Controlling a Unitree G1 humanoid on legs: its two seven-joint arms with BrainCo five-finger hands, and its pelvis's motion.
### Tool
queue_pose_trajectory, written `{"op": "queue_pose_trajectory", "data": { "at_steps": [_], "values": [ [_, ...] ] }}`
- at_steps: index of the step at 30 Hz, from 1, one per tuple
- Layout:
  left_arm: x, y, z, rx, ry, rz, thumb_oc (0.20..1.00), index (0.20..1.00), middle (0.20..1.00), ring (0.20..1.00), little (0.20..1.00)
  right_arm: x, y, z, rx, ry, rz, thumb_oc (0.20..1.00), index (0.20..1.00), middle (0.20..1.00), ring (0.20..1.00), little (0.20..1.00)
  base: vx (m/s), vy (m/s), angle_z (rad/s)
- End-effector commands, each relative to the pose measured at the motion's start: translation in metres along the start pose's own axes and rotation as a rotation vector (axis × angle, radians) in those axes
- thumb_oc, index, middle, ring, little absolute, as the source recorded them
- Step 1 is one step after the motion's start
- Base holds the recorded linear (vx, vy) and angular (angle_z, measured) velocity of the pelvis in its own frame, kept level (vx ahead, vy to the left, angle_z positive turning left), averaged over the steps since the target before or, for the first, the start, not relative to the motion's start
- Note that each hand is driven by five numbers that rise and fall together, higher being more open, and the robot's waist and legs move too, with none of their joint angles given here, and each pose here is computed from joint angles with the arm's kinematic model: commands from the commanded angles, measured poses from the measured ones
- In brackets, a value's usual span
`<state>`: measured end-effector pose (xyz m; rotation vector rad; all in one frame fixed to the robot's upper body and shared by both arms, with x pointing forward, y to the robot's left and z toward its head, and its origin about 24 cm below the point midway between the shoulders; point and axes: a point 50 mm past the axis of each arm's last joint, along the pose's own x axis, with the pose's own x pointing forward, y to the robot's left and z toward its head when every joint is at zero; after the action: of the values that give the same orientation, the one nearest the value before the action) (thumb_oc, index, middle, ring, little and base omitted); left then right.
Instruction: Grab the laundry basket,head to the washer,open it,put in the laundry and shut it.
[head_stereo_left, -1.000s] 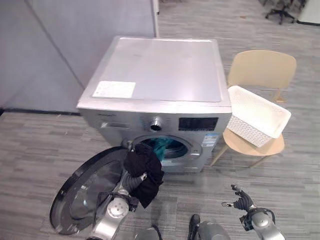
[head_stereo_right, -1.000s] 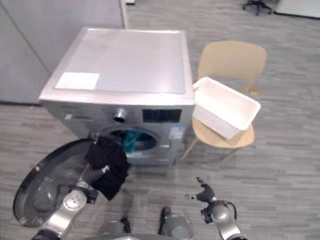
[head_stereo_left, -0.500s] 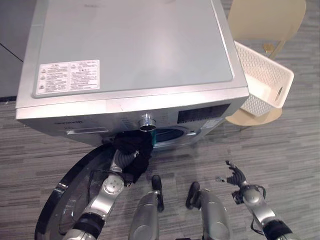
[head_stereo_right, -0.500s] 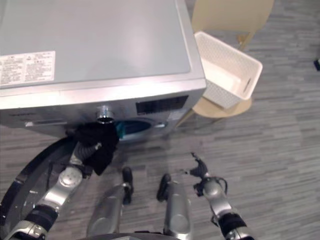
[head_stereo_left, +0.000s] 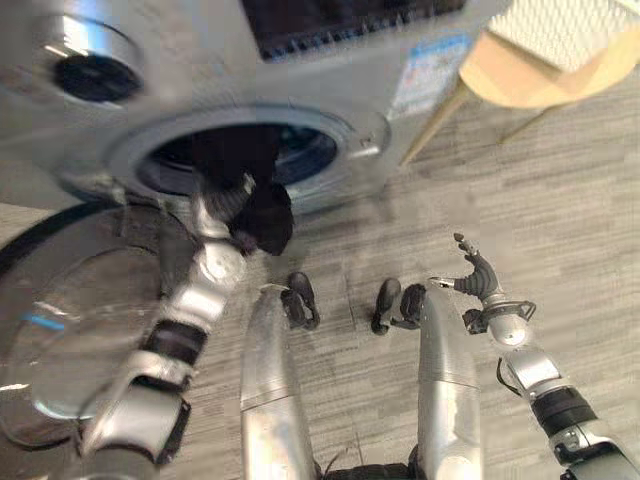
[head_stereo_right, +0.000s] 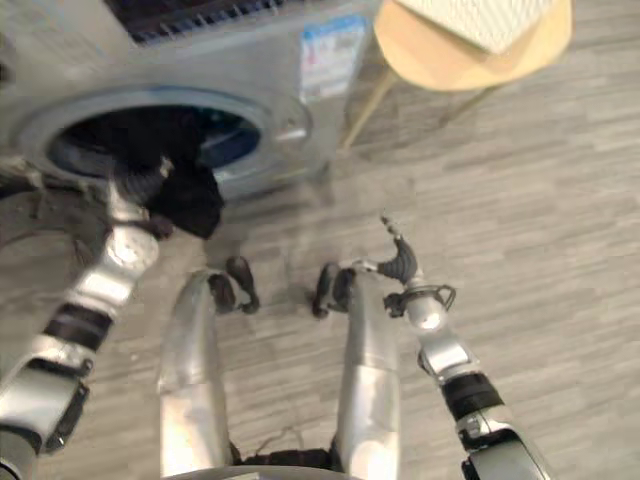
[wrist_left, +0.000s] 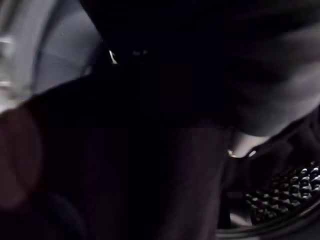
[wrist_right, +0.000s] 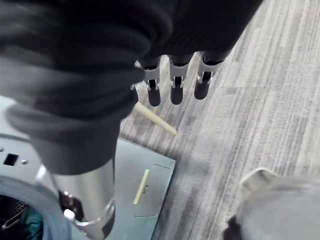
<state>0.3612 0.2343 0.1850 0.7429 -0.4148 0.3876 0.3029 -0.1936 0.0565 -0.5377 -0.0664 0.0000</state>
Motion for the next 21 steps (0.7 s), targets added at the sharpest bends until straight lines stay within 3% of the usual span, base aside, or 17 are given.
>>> {"op": "queue_pose_trajectory", "data": {
  "at_steps": [1,5,9,10,11,16,18,21],
  "values": [
    [0.018,0.023,0.018,0.105,-0.112,0.177,0.200,0.200,0.200,0.200,0.200,-0.019,-0.002,-0.007,0.057,-0.030,-0.006,1.000,1.000,1.000,1.000,1.000,0.00,0.000,0.00],
    [0.068,0.074,0.061,0.304,-0.225,0.347,0.200,0.200,0.200,0.200,0.200,-0.014,-0.003,0.006,0.057,-0.101,0.040,1.000,1.000,1.000,1.000,1.000,0.02,0.012,-0.08],
    [0.081,0.092,0.079,0.367,-0.263,0.404,0.200,0.200,0.200,0.200,0.200,-0.012,-0.005,0.012,0.063,-0.134,0.048,1.000,1.000,1.000,1.000,1.000,0.01,0.008,-0.04],
    [0.088,0.107,0.092,0.462,-0.302,0.449,0.335,0.335,0.335,0.335,0.335,-0.012,-0.009,0.018,0.055,-0.170,0.058,1.000,1.000,1.000,1.000,1.000,0.03,0.018,-0.06],
    [0.095,0.117,0.101,0.539,-0.312,0.469,1.000,1.000,1.000,1.000,1.000,-0.012,-0.013,0.021,0.050,-0.191,0.061,1.000,1.000,1.000,1.000,1.000,0.00,0.000,0.00],
    [0.103,0.110,0.096,0.584,-0.231,0.333,1.000,1.000,1.000,1.000,1.000,-0.010,-0.016,0.022,0.034,-0.187,0.074,1.000,1.000,1.000,1.000,1.000,0.00,0.000,0.00],
    [0.097,0.084,0.078,0.562,-0.191,0.179,1.000,1.000,1.000,1.000,1.000,-0.010,-0.011,0.021,0.026,-0.174,0.104,1.000,1.000,1.000,1.000,1.000,0.02,-0.021,0.04],
    [0.089,0.060,0.060,0.472,-0.132,0.095,1.000,1.000,1.000,1.000,1.000,-0.008,-0.006,0.019,0.028,-0.157,0.115,1.000,1.000,1.000,1.000,1.000,0.01,-0.016,0.06]
  ]
}}
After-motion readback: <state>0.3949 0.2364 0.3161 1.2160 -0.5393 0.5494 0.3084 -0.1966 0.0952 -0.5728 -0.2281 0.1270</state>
